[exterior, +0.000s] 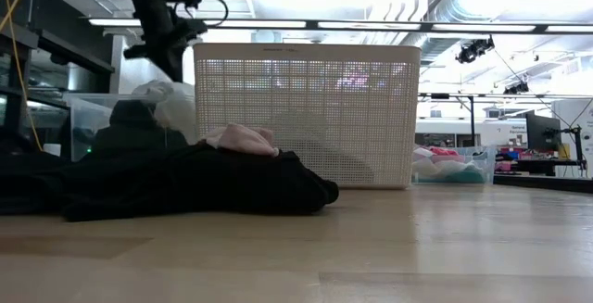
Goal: Pick & Place Cloths
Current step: Put the white boxers into the left transparent bin, then put the light pink sock into the right transparent bin
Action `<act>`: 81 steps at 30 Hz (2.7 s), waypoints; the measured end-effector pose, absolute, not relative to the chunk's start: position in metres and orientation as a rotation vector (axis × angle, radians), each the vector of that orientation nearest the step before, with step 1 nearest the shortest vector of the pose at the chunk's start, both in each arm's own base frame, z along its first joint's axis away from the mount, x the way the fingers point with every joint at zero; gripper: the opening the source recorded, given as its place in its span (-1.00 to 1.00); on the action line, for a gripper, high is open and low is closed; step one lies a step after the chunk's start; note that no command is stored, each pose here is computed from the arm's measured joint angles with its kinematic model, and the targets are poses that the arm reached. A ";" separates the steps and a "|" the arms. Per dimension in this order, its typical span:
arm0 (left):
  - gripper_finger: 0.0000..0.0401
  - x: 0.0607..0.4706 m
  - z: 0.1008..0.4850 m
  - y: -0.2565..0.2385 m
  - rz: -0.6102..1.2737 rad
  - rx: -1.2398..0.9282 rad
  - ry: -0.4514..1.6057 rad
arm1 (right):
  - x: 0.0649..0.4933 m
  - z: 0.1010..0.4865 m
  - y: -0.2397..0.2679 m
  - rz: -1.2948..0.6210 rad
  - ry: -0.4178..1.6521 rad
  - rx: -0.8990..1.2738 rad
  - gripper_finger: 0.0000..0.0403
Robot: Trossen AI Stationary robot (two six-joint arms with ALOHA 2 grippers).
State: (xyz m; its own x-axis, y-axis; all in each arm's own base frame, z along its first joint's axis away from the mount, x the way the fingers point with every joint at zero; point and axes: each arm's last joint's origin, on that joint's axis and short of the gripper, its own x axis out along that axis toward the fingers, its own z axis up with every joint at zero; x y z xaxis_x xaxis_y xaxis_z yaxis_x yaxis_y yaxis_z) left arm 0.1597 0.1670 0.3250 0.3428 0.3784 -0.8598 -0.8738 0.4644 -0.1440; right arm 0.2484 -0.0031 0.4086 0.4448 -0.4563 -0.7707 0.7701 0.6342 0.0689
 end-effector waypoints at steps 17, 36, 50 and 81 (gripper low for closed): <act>-1.00 0.121 0.244 0.190 1.104 -0.804 0.943 | 0.248 0.409 -0.003 -0.803 0.782 0.471 0.39; -0.99 0.121 0.240 0.192 1.041 -0.832 0.901 | 0.249 0.409 -0.003 -0.808 0.772 0.489 0.39; -0.22 0.110 0.283 0.171 0.992 -0.755 0.762 | 0.249 0.409 -0.003 -0.802 0.775 0.493 0.39; -0.10 0.091 0.392 0.063 0.514 -0.333 0.510 | 0.326 0.323 0.095 -0.472 0.680 0.367 0.39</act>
State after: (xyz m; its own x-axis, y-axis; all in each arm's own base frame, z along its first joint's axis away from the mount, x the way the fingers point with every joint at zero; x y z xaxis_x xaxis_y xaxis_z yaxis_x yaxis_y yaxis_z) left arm 0.0914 0.0628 0.3919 0.7518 0.3803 -0.5386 -0.5415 0.8223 -0.1752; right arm 0.3256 0.0945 0.3232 0.6801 -0.2934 -0.6718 0.5264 0.8333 0.1689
